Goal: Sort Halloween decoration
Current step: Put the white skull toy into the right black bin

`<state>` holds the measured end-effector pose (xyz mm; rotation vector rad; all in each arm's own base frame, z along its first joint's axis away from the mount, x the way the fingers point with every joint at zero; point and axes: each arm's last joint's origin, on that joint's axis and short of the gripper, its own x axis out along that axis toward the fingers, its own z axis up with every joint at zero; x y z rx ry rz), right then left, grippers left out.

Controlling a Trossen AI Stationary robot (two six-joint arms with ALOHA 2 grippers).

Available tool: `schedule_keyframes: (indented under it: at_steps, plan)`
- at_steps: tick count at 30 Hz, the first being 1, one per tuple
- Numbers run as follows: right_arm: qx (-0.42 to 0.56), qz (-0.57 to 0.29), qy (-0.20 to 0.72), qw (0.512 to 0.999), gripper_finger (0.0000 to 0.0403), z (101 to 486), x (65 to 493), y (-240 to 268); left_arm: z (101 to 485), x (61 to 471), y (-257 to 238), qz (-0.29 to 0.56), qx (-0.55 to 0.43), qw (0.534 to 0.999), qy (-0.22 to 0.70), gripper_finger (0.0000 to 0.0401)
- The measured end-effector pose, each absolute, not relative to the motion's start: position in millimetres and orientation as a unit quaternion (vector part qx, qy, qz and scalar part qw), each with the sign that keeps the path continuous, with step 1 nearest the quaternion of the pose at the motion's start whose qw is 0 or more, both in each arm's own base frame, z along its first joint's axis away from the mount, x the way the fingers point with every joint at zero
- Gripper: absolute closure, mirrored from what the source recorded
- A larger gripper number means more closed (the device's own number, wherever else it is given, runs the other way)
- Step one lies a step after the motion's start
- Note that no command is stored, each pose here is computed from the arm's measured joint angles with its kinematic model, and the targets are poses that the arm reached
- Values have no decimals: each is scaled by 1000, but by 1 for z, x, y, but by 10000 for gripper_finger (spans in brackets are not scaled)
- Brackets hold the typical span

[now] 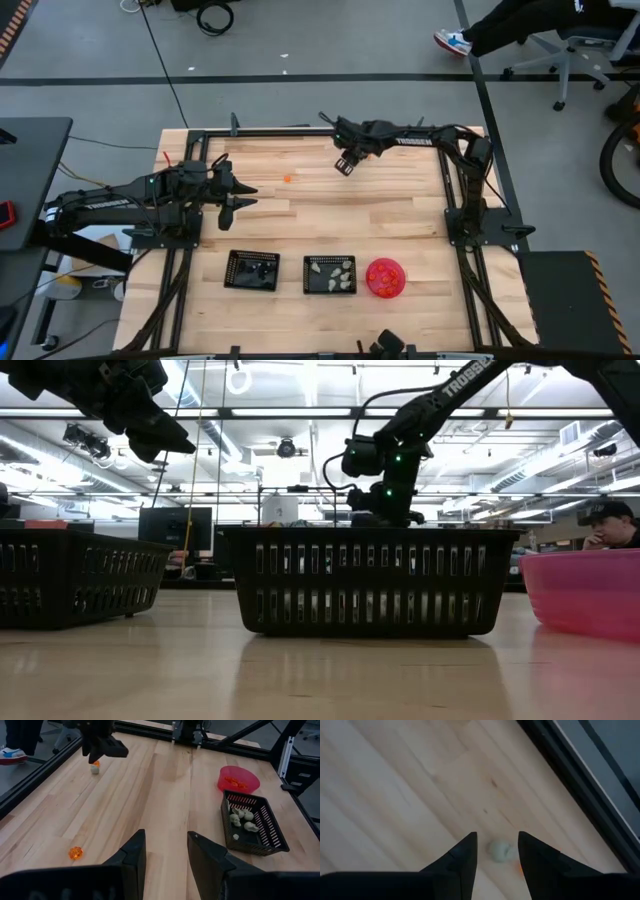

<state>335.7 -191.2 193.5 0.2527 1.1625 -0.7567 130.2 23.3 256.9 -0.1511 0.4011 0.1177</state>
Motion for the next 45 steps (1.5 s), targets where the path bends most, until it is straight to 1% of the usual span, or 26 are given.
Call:
schedule_keyframes:
  at_steps: [8,13,21,25,28,34,38,45]
  plan:
    - [150,-375,523,751,256,192,326,-206,257,130,23,58,-75,975,199,285]
    - [171,-380,516,749,256,178,318,-211,257,130,23,58,-75,976,198,285]
    - [175,-383,507,752,256,154,309,-208,257,130,23,58,-75,976,198,285]
    - [180,-381,499,757,256,147,307,-208,257,130,23,58,-75,976,198,285]
    - [191,-381,503,752,256,143,304,-206,257,130,23,58,-75,976,198,285]
    - [191,-377,511,749,256,142,304,-204,257,130,23,58,-75,976,198,285]
    - [174,-366,517,754,256,147,305,-198,257,130,23,58,-75,976,198,285]
    - [174,-385,529,736,256,160,296,-193,257,130,23,58,-75,976,198,285]
